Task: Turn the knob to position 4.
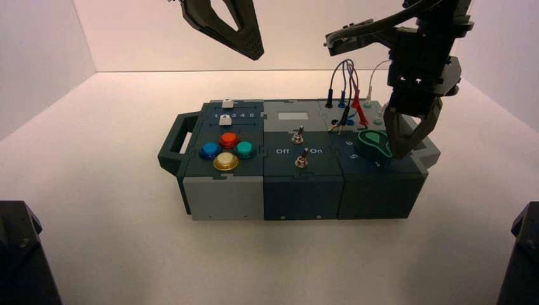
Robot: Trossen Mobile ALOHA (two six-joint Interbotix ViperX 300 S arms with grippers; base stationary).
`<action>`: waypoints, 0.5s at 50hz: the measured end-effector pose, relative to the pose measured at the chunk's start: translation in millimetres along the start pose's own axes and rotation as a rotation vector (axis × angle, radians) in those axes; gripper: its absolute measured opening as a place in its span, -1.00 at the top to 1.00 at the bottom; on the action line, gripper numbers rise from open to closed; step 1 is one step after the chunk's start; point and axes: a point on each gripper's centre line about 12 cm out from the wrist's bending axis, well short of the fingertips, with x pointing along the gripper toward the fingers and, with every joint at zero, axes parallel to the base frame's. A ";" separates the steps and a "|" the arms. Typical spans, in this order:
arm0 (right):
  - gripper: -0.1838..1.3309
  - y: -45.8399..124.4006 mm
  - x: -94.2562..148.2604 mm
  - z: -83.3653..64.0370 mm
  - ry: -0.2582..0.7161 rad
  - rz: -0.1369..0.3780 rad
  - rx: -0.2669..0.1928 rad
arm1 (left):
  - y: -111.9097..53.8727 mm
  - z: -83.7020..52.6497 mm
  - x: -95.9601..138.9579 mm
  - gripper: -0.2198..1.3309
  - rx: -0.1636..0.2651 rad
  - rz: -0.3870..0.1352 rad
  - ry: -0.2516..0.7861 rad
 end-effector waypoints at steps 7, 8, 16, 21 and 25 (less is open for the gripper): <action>0.93 0.8 0.0 0.2 0.000 0.001 -0.004 | -0.2 -0.1 0.0 0.93 -0.001 -0.002 0.001; 0.94 0.9 0.0 0.3 0.000 0.000 -0.005 | 0.0 0.0 0.0 0.93 0.000 0.000 0.000; 0.94 1.1 0.0 0.3 0.000 0.001 -0.004 | -0.2 -0.1 0.0 0.93 -0.001 -0.002 0.001; 0.94 1.2 0.0 0.4 -0.001 0.002 -0.003 | -0.2 -0.1 0.0 0.93 -0.001 -0.002 0.001; 0.94 1.0 0.0 0.3 -0.001 0.003 -0.002 | 0.0 0.0 0.0 0.93 0.000 0.000 0.000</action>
